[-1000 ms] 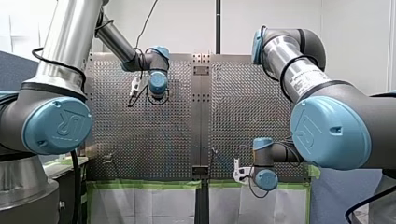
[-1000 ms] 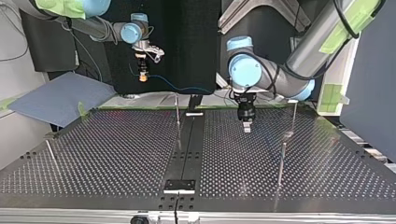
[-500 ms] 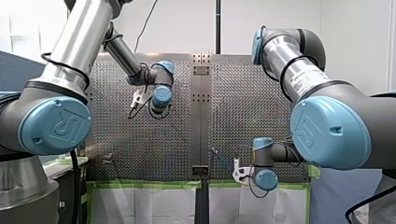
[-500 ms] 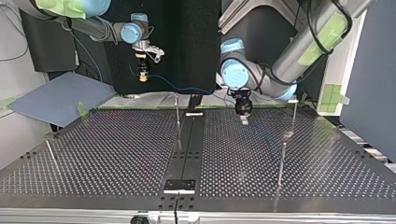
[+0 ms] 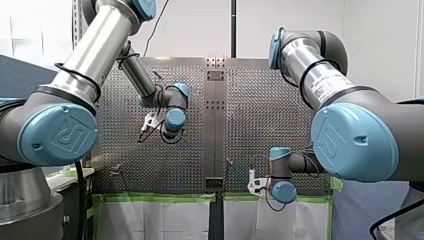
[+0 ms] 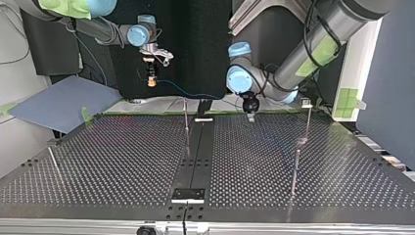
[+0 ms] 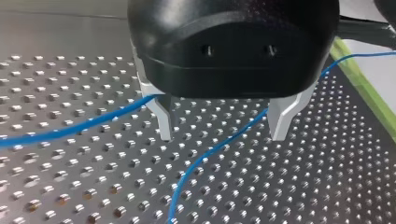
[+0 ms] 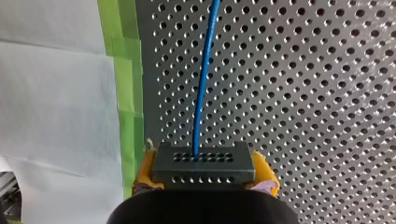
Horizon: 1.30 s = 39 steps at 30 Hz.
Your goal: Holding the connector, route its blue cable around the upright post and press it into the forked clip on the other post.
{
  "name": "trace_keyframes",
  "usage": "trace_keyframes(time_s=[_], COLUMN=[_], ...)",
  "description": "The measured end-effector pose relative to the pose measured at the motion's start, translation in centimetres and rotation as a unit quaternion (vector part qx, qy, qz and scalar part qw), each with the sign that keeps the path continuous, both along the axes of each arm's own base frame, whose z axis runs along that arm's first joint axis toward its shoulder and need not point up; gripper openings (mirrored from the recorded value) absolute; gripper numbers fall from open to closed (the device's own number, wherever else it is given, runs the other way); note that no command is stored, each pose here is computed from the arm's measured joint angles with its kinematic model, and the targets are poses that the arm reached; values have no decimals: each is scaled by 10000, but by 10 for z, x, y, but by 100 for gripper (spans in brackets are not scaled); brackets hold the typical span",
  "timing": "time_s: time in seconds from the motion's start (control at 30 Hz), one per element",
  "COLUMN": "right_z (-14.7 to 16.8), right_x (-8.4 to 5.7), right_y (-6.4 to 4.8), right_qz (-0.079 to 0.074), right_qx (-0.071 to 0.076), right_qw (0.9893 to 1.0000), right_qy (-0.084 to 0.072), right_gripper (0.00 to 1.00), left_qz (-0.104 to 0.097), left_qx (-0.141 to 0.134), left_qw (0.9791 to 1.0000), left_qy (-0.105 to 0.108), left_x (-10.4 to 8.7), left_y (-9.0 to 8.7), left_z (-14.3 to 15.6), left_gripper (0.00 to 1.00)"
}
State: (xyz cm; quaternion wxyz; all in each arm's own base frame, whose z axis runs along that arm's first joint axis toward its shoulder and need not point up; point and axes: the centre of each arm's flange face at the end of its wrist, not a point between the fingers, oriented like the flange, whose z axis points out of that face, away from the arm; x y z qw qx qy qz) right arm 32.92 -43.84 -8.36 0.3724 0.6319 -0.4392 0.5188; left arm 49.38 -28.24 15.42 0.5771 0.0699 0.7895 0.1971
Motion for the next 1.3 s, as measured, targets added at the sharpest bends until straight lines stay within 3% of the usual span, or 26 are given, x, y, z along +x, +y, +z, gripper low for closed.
trace_keyframes(time_s=[0.3, 0.67, 0.93, 1.3], right_z=[1, 2, 2, 2], right_x=[8, 20, 22, 28], right_y=[3, 9, 9, 12], right_qz=[223, 644, 735, 966], right_qx=[-45, -98, -119, -131], right_qw=[9997, 9979, 9972, 9952], right_qy=[-13, -54, -68, -29], right_gripper=[0, 0, 0, 0], left_qz=[-240, -359, -526, -820], left_qx=[-64, 28, -34, -309], left_qw=[9997, 9984, 9975, 9952], left_qy=[39, 443, 479, 440], left_x=[6, -3, -13, -26], left_y=[-13, -18, -32, -56], left_z=[-38, -90, -95, -96], left_gripper=[98, 98, 98, 98])
